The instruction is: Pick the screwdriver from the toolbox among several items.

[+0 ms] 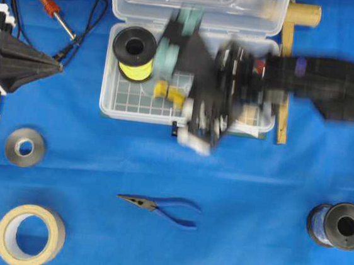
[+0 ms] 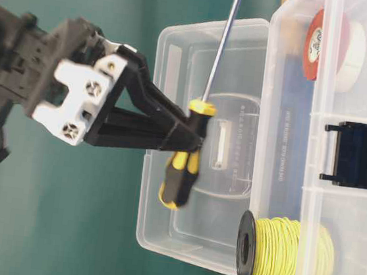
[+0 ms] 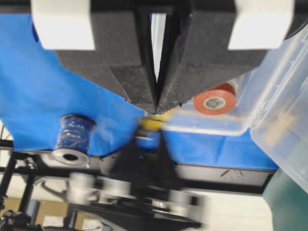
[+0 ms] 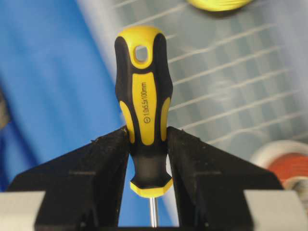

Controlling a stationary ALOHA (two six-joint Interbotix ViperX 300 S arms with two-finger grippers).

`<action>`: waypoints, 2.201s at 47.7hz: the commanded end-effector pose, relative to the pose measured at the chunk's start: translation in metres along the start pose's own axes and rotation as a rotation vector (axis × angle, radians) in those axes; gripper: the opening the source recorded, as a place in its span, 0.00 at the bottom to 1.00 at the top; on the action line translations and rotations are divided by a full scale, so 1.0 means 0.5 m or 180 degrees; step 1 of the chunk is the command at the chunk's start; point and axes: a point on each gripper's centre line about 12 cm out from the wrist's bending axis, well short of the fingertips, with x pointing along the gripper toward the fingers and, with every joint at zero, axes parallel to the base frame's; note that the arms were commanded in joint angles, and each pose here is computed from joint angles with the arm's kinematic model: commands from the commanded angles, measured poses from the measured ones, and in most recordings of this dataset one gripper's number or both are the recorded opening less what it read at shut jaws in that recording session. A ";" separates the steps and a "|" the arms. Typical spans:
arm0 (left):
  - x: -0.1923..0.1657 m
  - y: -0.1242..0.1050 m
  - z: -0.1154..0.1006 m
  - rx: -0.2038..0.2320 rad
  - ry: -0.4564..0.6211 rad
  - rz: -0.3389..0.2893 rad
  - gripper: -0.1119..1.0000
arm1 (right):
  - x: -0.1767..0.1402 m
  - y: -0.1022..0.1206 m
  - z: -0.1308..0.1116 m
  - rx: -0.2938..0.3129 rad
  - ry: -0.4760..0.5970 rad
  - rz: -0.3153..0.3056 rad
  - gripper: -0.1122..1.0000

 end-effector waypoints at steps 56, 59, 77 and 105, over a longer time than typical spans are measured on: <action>-0.001 0.002 -0.007 -0.0013 0.0019 0.0017 0.10 | 0.253 0.162 -0.080 -0.0374 0.0298 -0.0050 0.72; -0.002 0.002 -0.008 -0.0028 0.0024 0.0018 0.10 | 0.217 0.156 -0.072 -0.0399 0.0262 -0.0087 0.82; -0.004 0.002 -0.011 -0.0048 0.0048 0.0018 0.10 | -0.038 0.067 -0.116 -0.0592 -0.0464 0.0057 0.77; -0.005 0.003 -0.018 -0.0067 0.0072 0.0020 0.10 | -0.161 -0.153 -0.367 -0.0790 -0.1537 0.0536 0.77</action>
